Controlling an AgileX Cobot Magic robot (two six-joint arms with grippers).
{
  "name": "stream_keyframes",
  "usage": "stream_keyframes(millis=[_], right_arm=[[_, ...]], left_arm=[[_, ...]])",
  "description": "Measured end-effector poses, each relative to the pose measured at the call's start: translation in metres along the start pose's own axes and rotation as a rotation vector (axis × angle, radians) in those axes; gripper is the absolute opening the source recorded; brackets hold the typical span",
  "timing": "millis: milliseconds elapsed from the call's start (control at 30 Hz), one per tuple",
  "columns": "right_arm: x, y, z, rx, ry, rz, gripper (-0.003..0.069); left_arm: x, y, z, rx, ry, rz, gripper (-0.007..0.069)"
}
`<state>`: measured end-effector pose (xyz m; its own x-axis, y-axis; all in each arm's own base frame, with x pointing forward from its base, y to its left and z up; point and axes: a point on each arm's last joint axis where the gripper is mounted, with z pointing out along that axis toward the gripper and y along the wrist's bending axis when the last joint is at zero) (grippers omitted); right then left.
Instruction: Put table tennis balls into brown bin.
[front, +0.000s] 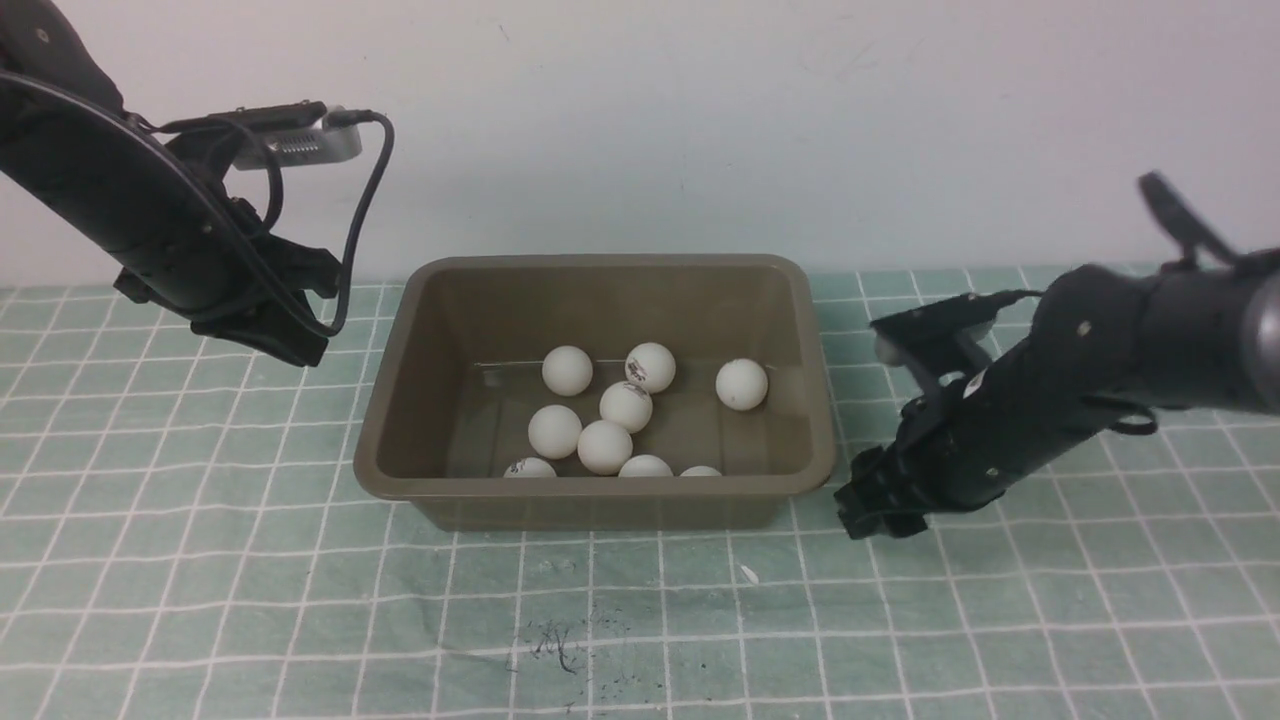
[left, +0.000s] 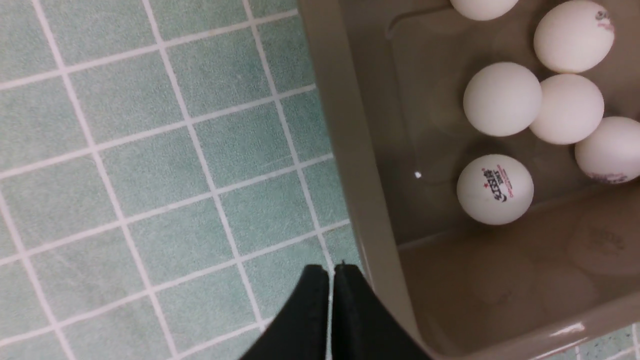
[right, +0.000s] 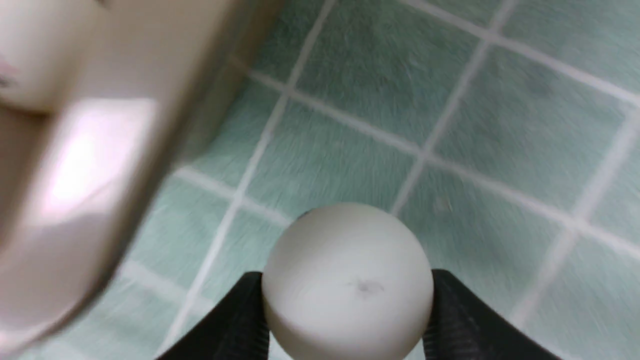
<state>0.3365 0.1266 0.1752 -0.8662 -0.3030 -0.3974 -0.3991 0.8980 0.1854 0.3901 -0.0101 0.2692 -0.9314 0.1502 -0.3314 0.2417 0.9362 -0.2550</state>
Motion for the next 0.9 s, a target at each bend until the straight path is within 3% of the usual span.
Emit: stream_keyframes(millis=[133,333,500,600,700,767,800,867,900], right_arm=[[-0.017,0.020,-0.052,-0.073,-0.166,0.055,0.0359],[-0.076,0.065,-0.069,-0.139,-0.359,-0.082,0.0383],[-0.099,0.069,-0.072,-0.183,-0.305,-0.115,0.0517],[-0.100,0.070,-0.091,-0.207,-0.233,-0.122,0.0524],[-0.090,0.066,-0.144,-0.138,-0.191,-0.147,0.0376],[-0.073,0.062,-0.184,-0.055,-0.194,-0.156,0.0205],[-0.070,0.061,-0.188,-0.041,-0.191,-0.158,0.0189],[-0.035,0.061,-0.237,0.042,-0.257,-0.150,0.0035],[-0.018,0.062,-0.251,0.063,-0.288,-0.151,0.0014]], left_arm=[[0.001,-0.004,-0.012,-0.011,-0.022,0.014,-0.0005],[0.015,-0.022,-0.054,-0.019,-0.083,0.045,-0.0005],[0.039,-0.038,-0.081,-0.021,-0.134,0.057,-0.0005],[0.055,-0.046,-0.094,-0.026,-0.160,0.063,-0.0005],[0.075,-0.054,-0.101,-0.030,-0.193,0.061,-0.0005],[0.085,-0.057,-0.105,-0.027,-0.214,0.058,-0.0005],[0.087,-0.058,-0.105,-0.024,-0.217,0.057,-0.0005],[0.099,-0.063,-0.109,-0.012,-0.231,0.052,-0.0005],[0.104,-0.066,-0.110,-0.006,-0.238,0.050,-0.0005]])
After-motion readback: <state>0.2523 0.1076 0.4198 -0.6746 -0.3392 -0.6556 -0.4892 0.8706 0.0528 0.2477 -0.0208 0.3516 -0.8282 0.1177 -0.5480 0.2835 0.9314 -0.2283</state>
